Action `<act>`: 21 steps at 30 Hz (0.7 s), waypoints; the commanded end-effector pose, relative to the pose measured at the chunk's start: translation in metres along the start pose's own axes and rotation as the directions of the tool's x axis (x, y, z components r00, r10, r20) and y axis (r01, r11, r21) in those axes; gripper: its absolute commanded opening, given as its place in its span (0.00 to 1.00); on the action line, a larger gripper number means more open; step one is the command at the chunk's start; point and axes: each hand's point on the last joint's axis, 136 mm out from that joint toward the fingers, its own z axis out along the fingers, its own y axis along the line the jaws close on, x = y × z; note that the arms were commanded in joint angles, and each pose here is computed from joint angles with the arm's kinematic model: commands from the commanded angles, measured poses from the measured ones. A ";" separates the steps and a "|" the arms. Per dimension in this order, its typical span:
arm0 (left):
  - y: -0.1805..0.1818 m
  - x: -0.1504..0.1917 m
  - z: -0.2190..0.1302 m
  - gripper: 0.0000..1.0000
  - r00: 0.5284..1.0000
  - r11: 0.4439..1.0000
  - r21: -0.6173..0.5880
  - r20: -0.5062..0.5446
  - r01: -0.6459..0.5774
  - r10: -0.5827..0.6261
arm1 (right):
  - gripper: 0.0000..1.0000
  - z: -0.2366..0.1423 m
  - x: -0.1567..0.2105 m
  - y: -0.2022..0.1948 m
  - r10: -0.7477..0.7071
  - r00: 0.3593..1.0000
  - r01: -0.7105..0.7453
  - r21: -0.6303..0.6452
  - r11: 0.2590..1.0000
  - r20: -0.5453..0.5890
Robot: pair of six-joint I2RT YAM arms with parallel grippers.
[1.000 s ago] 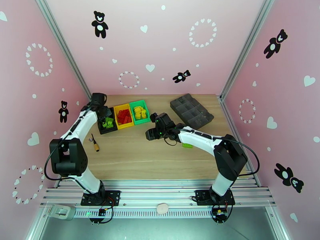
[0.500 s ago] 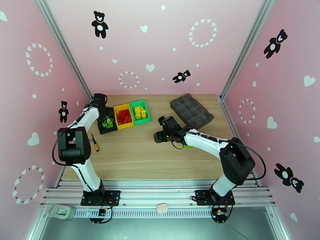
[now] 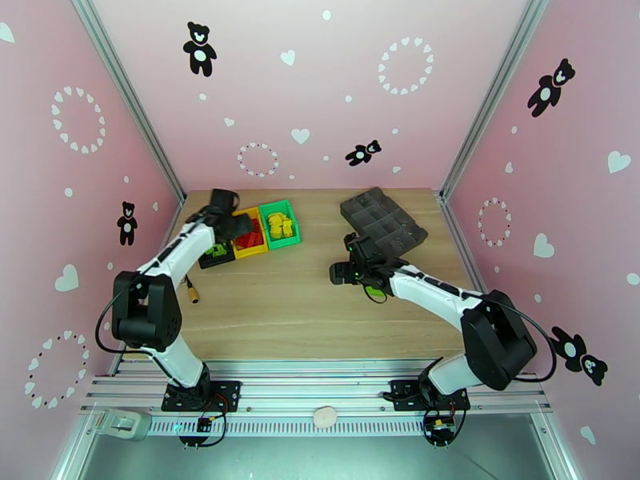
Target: Sort the legos into containers by color
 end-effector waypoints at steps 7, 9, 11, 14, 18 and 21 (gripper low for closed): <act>-0.110 0.078 -0.009 0.77 0.969 0.958 0.157 -0.021 -0.240 0.246 | 0.93 -0.018 0.022 -0.073 0.158 0.987 -0.162 0.210 0.964 0.036; -0.127 0.096 -0.009 0.77 0.965 0.950 0.187 -0.033 -0.249 0.260 | 0.95 -0.020 0.026 -0.086 0.188 0.981 -0.193 0.232 0.953 0.044; -0.144 0.113 -0.009 0.77 0.960 0.939 0.221 -0.041 -0.262 0.277 | 0.97 -0.021 0.032 -0.096 0.216 0.975 -0.220 0.245 0.944 0.045; -0.162 0.135 -0.008 0.76 0.953 0.929 0.251 -0.060 -0.273 0.297 | 0.97 -0.020 0.039 -0.105 0.251 0.967 -0.252 0.243 0.937 0.036; -0.172 0.149 -0.005 0.76 0.951 0.925 0.268 -0.080 -0.268 0.299 | 0.97 -0.009 0.050 -0.097 0.278 0.961 -0.274 0.181 0.944 0.004; -0.170 0.149 -0.005 0.76 0.953 0.928 0.264 -0.078 -0.264 0.294 | 0.97 0.001 0.057 -0.086 0.294 0.956 -0.291 0.109 0.950 -0.012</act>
